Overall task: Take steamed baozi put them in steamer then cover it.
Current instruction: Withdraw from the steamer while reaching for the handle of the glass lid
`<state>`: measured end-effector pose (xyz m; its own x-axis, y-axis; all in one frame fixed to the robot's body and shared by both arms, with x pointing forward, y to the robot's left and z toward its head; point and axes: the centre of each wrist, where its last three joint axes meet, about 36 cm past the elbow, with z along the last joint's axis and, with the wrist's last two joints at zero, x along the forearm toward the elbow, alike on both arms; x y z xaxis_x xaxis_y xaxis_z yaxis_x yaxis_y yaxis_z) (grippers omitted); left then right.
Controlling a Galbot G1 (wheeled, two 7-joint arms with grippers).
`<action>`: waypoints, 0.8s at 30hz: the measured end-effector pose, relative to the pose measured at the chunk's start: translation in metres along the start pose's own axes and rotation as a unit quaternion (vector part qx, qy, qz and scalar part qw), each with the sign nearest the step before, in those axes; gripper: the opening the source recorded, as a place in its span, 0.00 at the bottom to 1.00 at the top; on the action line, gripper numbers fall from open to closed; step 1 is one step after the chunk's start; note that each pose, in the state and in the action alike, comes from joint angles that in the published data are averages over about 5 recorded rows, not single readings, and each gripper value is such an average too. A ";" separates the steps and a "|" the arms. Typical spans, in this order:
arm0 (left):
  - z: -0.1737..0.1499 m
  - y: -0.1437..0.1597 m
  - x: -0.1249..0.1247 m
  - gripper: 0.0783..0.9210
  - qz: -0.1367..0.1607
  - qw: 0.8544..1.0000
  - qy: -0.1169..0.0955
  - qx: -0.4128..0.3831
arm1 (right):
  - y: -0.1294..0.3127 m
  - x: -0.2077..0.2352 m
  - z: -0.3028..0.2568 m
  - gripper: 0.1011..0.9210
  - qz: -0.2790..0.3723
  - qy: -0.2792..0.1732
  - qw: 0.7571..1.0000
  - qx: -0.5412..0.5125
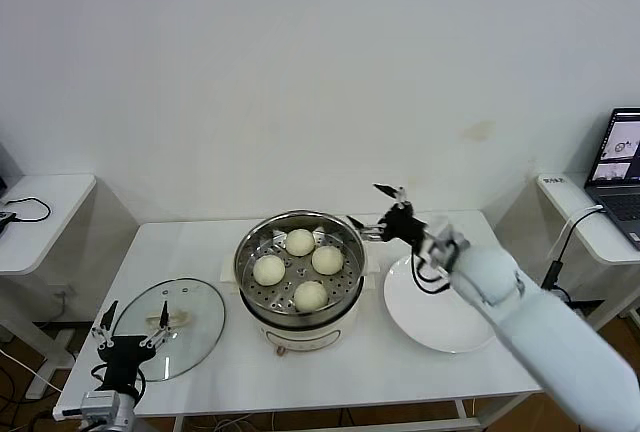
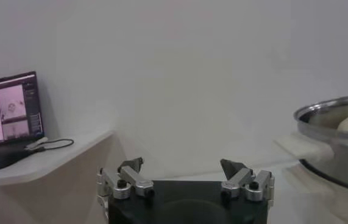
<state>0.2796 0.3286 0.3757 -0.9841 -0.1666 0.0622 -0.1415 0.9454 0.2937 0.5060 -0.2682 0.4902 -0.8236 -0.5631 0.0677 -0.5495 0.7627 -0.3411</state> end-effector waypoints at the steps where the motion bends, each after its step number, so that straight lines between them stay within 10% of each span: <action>1: 0.001 0.000 0.000 0.88 0.000 1.000 0.000 -0.013 | 0.000 0.008 0.009 0.88 0.014 -0.008 1.000 -0.012; 11: 0.016 0.015 -0.001 0.88 -0.001 0.974 -0.027 -0.225 | 0.018 0.096 0.078 0.88 0.143 -0.033 0.983 -0.110; 24: 0.044 0.054 0.004 0.88 0.066 0.853 -0.041 -0.517 | 0.056 0.183 0.122 0.88 0.241 0.001 0.959 -0.148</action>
<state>0.2631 0.3909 0.3502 -0.9942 -0.0171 0.1059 0.1005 0.1961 0.9754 0.3420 -0.3672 0.3689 -0.9921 -0.1220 -0.0284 -0.1204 0.9914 -0.0518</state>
